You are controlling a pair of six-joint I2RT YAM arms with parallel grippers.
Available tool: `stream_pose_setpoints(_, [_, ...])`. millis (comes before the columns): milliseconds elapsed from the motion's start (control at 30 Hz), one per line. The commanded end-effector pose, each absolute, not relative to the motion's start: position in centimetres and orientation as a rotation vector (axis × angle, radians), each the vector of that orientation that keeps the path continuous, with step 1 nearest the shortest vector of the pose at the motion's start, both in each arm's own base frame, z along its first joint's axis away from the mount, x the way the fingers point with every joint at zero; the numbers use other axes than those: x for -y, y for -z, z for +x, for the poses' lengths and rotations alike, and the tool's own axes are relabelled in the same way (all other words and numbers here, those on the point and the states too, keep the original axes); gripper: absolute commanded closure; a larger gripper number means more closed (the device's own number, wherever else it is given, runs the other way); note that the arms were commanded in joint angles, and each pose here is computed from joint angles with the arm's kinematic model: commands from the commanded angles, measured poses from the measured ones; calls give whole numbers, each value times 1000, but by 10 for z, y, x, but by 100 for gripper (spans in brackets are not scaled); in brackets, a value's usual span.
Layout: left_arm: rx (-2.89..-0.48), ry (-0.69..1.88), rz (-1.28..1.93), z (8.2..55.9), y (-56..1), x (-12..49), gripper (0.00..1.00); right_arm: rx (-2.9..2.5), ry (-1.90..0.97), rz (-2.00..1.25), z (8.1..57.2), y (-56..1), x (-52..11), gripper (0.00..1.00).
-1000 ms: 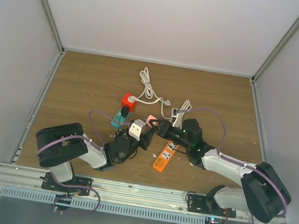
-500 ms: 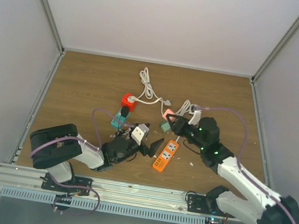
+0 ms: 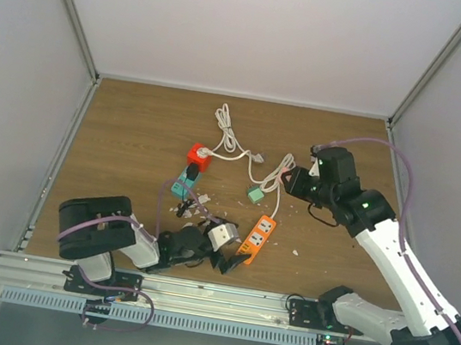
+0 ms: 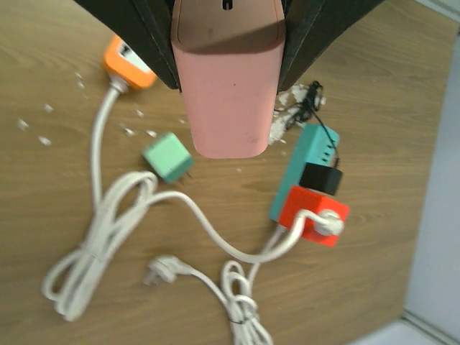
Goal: Insert the plug
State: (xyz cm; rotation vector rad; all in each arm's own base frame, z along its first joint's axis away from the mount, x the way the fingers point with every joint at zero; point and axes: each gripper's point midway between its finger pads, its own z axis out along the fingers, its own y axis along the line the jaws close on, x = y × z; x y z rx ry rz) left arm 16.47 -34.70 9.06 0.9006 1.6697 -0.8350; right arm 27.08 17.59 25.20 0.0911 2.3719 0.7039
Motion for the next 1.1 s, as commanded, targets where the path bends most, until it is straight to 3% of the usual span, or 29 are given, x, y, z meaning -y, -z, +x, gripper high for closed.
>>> stream_pose_setpoints(0, [-1607, 820, 933, 160, -92, 360, 1, -2629, -457, 235, 236, -224, -138, 99])
stream_pose_setpoints(167, [-1597, 771, 949, 156, -84, 362, 1, -2922, -501, 205, 206, -181, -155, 100])
stream_pose_setpoints(600, [-1585, 736, 858, 168, -71, 360, 1, -3202, -395, 166, 231, -150, -188, 99])
stream_pose_setpoints(1067, [-1521, 790, 859, 159, -76, 354, 1, -3456, -378, 532, 159, -96, -187, 100])
